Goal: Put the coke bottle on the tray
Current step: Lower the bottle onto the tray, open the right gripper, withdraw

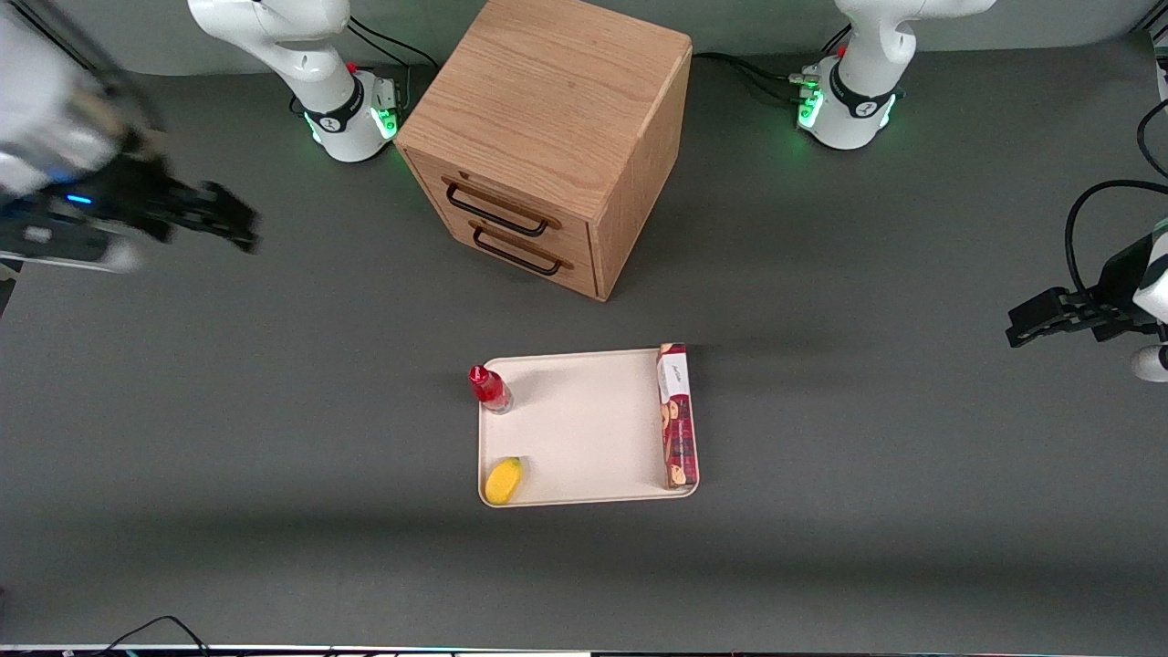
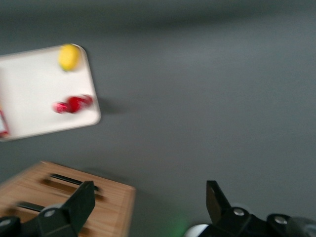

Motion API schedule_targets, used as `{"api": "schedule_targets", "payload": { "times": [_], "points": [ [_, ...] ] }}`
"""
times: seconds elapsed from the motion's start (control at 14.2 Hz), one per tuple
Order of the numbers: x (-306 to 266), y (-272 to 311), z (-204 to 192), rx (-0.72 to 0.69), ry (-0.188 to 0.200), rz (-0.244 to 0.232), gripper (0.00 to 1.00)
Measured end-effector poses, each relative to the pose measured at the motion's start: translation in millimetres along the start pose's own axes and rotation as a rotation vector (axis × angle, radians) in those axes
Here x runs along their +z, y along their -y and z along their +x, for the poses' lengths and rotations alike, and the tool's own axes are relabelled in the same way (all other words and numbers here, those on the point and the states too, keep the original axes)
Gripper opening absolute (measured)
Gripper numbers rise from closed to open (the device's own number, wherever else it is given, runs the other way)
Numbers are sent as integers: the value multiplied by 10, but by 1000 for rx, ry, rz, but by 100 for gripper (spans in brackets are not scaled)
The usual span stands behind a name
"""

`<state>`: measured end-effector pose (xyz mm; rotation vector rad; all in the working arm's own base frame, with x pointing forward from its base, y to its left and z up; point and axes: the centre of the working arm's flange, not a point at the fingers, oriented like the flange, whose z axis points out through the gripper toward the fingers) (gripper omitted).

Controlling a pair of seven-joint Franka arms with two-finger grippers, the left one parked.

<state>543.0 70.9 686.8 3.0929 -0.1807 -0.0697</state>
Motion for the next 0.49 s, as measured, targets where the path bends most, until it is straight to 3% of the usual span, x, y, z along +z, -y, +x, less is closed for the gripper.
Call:
{"api": "schedule_targets", "payload": {
  "times": [0.07,0.21,0.49],
  "points": [
    [97,-367,2,-7,5,5,100],
    [487,-790,15,-4,-29,19,100],
    [1041,-704,-162,-27,-58,19,100]
  ]
}}
